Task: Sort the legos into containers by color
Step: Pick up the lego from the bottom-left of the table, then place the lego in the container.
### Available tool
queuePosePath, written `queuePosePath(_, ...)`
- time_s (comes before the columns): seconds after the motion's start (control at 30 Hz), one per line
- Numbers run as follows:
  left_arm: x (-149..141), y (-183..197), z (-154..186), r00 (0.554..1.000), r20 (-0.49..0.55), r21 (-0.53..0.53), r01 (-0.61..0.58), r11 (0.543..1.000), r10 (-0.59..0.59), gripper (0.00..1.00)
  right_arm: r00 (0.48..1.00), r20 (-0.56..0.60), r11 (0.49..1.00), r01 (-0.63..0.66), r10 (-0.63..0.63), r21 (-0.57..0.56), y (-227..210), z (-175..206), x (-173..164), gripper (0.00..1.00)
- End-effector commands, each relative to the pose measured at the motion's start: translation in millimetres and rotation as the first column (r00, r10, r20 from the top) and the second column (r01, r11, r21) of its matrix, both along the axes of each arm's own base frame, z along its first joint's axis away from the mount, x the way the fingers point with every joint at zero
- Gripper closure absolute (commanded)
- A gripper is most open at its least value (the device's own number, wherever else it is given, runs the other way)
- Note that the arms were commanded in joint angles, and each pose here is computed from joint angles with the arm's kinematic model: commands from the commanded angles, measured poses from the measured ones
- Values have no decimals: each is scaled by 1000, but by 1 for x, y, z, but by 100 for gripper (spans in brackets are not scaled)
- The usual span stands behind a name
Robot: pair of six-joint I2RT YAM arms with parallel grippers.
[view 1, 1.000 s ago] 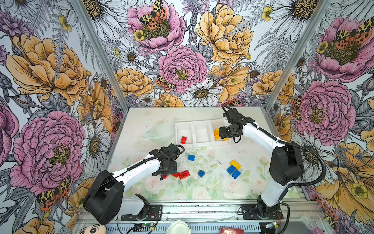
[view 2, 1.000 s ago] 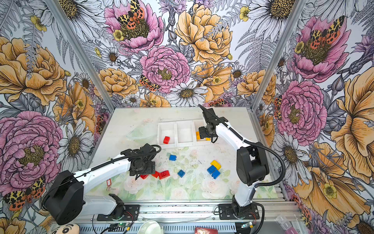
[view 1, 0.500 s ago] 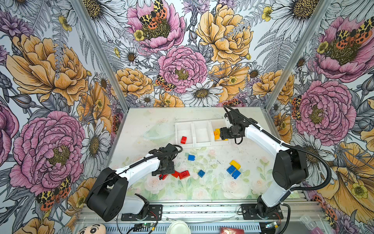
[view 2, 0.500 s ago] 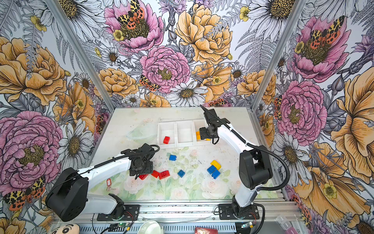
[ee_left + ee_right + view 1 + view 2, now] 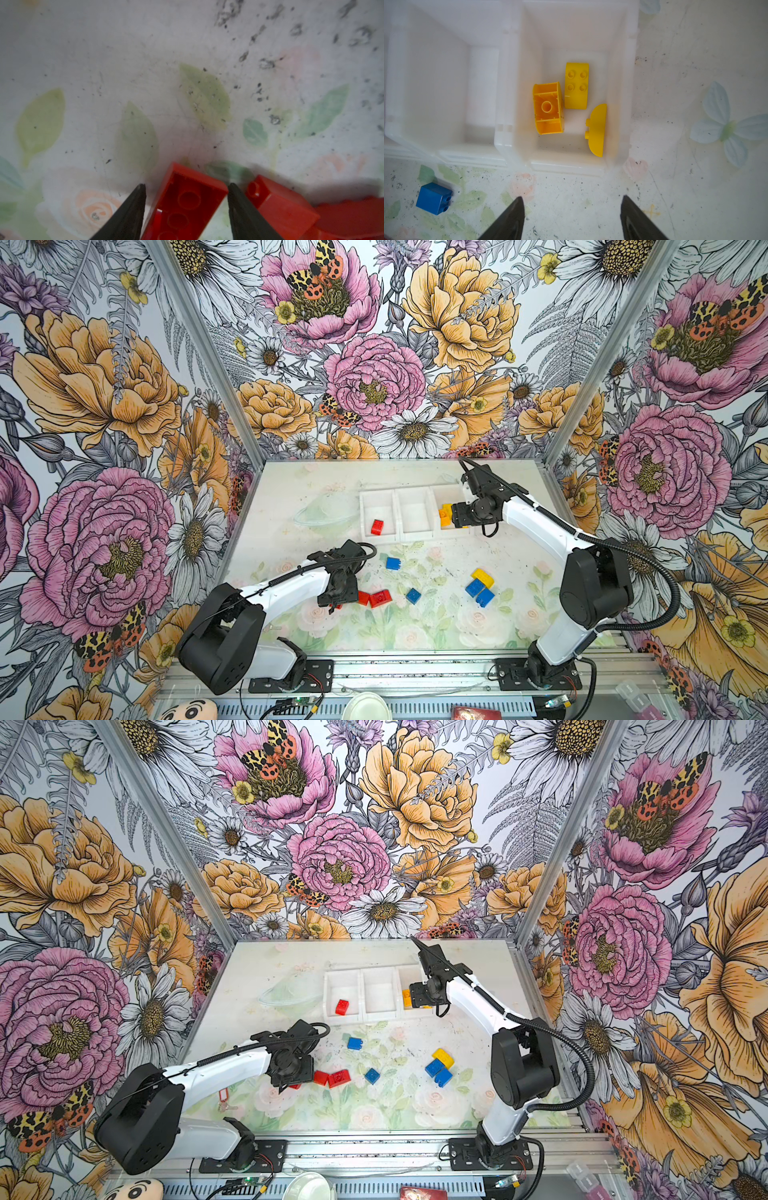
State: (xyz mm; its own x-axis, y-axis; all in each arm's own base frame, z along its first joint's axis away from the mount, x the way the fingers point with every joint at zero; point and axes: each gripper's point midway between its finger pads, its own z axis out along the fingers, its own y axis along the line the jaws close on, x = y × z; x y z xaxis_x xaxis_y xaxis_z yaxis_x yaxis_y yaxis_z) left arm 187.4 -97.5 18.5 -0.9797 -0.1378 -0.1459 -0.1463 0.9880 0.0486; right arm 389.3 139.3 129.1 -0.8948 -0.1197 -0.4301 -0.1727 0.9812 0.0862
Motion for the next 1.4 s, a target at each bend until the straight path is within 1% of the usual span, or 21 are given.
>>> queuePosePath(0.0, -2, -7, -5, 1000, -4, -33, -22, 999, 22, 39, 999, 34, 1000, 13, -13, 15, 0, 14, -2, 26)
queuePosePath(0.13, 0, -8, -6, 1000, -2, -28, -25, 999, 25, 43, 999, 34, 1000, 14, -14, 14, 0, 14, -3, 26)
queuePosePath(0.37, 3, -8, -4, 1000, 6, -26, -27, 999, 28, 54, 999, 38, 1000, 21, -21, 14, -3, 16, -6, 26)
queuePosePath(0.47, 2, -7, -3, 999, 16, -30, -36, 999, 36, 61, 999, 38, 1000, 21, -22, 17, -3, 17, -8, 25)
queuePosePath(0.57, 4, -7, 1, 998, 37, -41, -46, 998, 48, 66, 999, 39, 999, 24, -24, 23, -3, 18, -11, 25)
queuePosePath(0.73, 12, -7, 18, 992, 106, -54, -58, 997, 63, 70, 999, 40, 999, 31, -32, 43, -3, 21, -16, 23)
queuePosePath(0.97, 38, -22, 57, 972, 232, -97, -20, 995, 42, 72, 999, 29, 996, 43, -45, 74, -4, 22, -30, 19)
queuePosePath(1.13, 60, -44, 84, 958, 288, -127, 32, 991, 6, 73, 998, 18, 994, 51, -53, 97, -5, 20, -41, 18)
queuePosePath(1.17, 69, -45, 91, 949, 316, -108, 34, 994, 2, 73, 999, 16, 994, 50, -52, 102, -5, 20, -43, 18)
queuePosePath(1.37, 111, -77, 125, 923, 384, -132, 100, 986, -42, 73, 999, 21, 992, 42, -45, 122, -4, 24, -51, 17)
